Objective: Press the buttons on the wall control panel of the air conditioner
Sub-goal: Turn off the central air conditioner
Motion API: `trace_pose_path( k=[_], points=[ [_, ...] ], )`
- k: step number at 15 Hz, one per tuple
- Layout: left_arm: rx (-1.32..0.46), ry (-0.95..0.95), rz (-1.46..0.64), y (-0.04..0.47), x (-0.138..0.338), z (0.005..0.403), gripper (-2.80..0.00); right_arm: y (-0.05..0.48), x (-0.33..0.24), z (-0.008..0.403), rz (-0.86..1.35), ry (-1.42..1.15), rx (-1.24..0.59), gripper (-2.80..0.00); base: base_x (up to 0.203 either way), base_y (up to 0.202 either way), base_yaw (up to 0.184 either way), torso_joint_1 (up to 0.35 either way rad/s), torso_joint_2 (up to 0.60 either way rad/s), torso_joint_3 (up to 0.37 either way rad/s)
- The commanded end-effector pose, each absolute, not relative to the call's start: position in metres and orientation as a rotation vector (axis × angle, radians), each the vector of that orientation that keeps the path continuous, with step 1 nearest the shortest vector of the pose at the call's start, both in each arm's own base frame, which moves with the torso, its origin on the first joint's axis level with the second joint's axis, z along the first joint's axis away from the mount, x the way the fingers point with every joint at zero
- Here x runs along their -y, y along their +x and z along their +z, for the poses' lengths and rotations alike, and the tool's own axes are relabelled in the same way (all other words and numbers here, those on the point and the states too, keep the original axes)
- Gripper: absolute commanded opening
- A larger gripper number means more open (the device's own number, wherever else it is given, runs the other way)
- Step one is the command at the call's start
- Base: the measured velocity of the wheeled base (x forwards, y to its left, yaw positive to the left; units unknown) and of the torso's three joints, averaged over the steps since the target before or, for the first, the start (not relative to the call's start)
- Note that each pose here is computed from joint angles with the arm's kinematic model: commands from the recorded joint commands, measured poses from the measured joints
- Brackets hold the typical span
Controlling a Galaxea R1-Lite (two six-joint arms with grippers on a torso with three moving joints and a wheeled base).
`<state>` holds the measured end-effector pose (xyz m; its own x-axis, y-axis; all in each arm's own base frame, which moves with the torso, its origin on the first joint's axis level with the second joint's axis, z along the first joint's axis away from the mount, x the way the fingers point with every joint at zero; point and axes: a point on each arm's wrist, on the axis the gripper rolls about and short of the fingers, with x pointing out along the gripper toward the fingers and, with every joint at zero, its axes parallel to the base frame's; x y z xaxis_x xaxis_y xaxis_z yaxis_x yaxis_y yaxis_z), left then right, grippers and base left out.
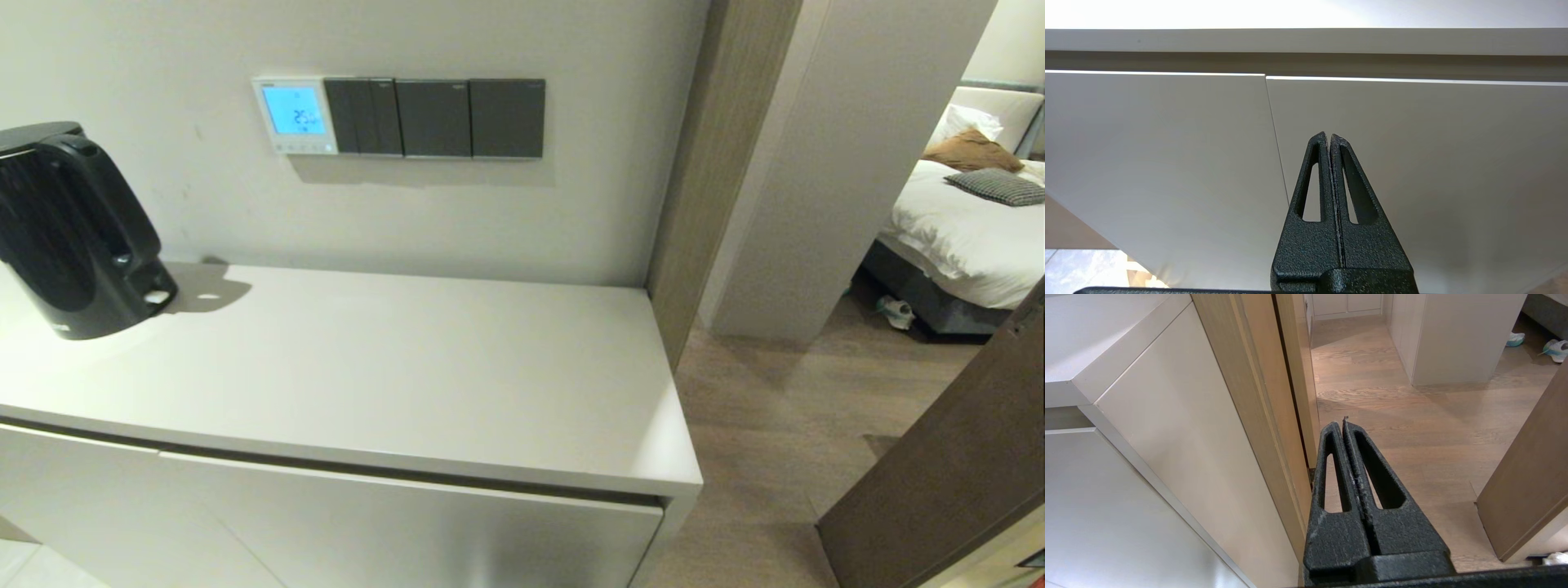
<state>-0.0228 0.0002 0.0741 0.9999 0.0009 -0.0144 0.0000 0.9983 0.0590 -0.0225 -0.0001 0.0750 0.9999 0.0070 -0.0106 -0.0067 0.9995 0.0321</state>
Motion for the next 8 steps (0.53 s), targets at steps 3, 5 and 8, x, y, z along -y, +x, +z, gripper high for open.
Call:
trace_pose_path(
  k=[3,5,8],
  points=[
    [-0.016,0.060,0.001,-0.0227,-0.0002,0.0740,-2.80,-0.0222,0.0001,0.0746,0.007,0.032,-0.014,-2.80,0.000,0.000,0.000,0.000,0.00,0.000],
    [-0.017,0.058,0.001,-0.0227,-0.0002,0.0739,-2.80,-0.0222,0.0001,0.0746,0.007,0.032,-0.014,-2.80,0.000,0.000,0.000,0.000,0.00,0.000],
    [-0.017,0.065,0.001,-0.0227,-0.0002,0.0739,-2.80,-0.0222,0.0001,0.0746,0.007,0.032,-0.014,-2.80,0.000,0.000,0.000,0.000,0.00,0.000]
  ],
)
